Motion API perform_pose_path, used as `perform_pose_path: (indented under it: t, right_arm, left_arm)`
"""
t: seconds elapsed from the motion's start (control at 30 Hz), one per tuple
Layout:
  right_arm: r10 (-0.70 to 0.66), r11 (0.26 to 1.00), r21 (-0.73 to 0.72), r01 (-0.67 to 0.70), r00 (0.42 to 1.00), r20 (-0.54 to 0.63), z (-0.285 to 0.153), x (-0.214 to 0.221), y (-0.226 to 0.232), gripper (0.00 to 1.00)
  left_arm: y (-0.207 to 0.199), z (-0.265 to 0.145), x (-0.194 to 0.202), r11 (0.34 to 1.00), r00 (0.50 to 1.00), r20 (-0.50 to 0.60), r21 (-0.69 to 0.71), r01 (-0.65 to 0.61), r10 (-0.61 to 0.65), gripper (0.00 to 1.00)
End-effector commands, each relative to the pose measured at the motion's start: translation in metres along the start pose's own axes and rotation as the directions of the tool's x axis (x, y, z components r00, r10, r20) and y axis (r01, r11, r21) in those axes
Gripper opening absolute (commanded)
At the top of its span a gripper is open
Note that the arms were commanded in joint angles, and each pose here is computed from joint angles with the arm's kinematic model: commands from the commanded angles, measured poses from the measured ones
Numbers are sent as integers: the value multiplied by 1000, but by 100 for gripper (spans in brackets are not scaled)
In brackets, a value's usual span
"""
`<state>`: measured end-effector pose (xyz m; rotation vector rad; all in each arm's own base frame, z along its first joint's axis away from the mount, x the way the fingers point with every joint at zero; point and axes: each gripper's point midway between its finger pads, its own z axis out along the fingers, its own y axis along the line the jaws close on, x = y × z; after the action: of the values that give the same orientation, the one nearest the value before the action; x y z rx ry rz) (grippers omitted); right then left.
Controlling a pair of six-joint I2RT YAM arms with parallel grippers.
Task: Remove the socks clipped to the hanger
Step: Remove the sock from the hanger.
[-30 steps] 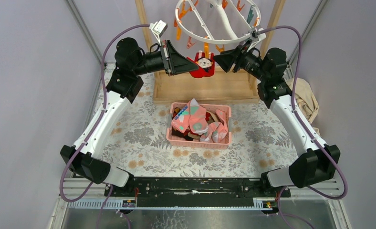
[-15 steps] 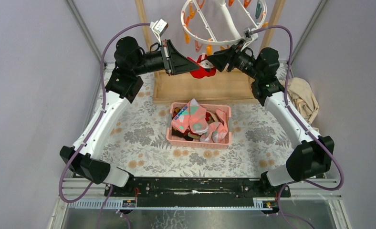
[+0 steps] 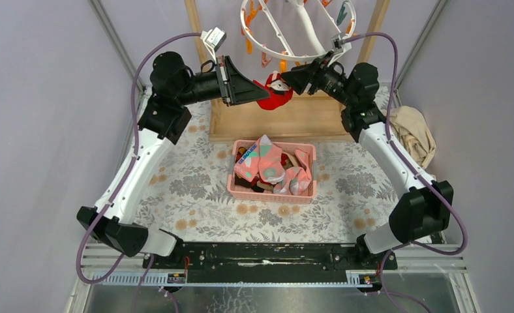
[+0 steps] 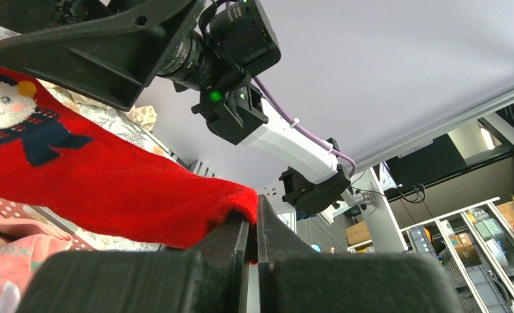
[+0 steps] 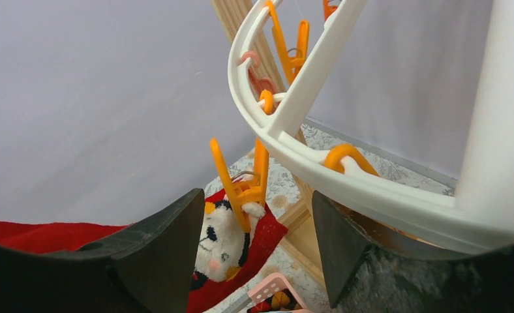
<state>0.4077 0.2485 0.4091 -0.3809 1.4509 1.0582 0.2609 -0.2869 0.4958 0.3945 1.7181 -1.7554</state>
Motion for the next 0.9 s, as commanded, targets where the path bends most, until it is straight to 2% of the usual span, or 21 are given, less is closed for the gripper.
perform_pose_path:
  t: [0.0,0.57,0.87]
  right_arm:
    - [-43,998,-44,47,995,93,7,-34,16,69]
    - [52,990,-135,-33,989,138,20,-32,19,72]
    - [61,988,-150,-34,982,180,16,-35,22,73]
  left_arm:
    - [-28,-7,1,997,998,-1,38,-66,66,7]
    - [-25,-15,16,998,999,-17,27,-50,51,7]
    - [-13,-22,34,1000,999,-33,4,-16,16,7]
